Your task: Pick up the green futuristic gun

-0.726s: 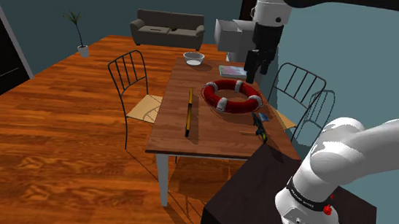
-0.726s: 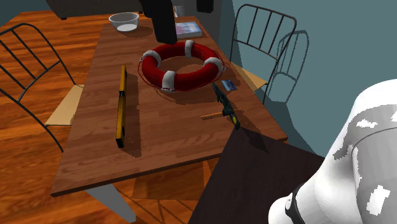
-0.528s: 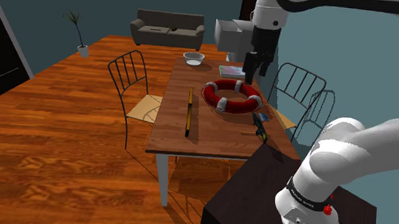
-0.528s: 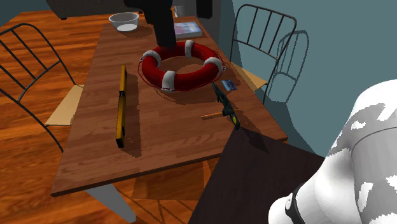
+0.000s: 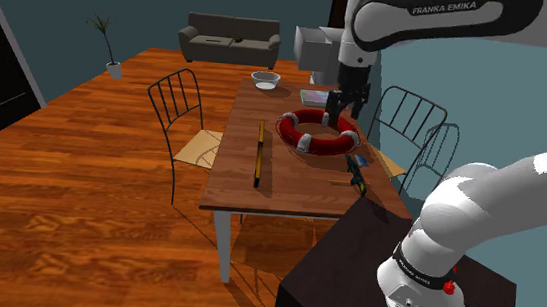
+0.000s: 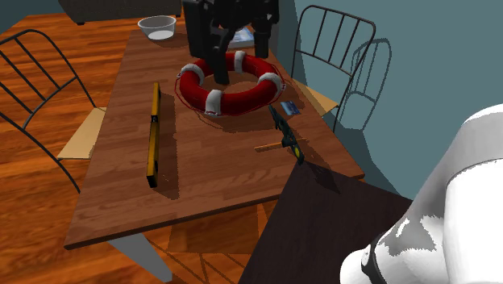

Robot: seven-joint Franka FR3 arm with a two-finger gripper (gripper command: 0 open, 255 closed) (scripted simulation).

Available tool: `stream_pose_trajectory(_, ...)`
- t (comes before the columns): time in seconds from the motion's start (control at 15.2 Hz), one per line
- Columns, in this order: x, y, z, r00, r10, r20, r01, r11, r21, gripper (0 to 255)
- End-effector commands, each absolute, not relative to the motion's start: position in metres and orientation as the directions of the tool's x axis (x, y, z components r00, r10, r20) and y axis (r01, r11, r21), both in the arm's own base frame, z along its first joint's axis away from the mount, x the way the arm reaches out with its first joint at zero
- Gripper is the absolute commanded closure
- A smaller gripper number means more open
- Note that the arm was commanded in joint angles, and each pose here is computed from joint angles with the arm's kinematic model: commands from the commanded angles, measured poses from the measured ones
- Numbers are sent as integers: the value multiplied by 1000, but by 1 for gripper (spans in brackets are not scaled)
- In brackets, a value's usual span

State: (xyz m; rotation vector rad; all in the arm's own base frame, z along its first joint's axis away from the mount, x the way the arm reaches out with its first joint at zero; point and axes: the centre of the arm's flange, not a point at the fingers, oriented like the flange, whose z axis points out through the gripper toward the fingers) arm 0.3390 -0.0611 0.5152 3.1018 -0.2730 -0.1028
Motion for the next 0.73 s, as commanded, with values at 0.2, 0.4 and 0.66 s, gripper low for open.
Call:
stream_pose_trajectory(0.2, 354, -108, 470, 956, -279, -87, -279, -960, 22, 0)
stream_pose_trajectory(0.4, 361, -137, 441, 935, -340, -102, -340, -940, 18, 0)
stream_pose_trajectory(0.66, 367, -176, 402, 901, -417, -123, -419, -908, 14, 0)
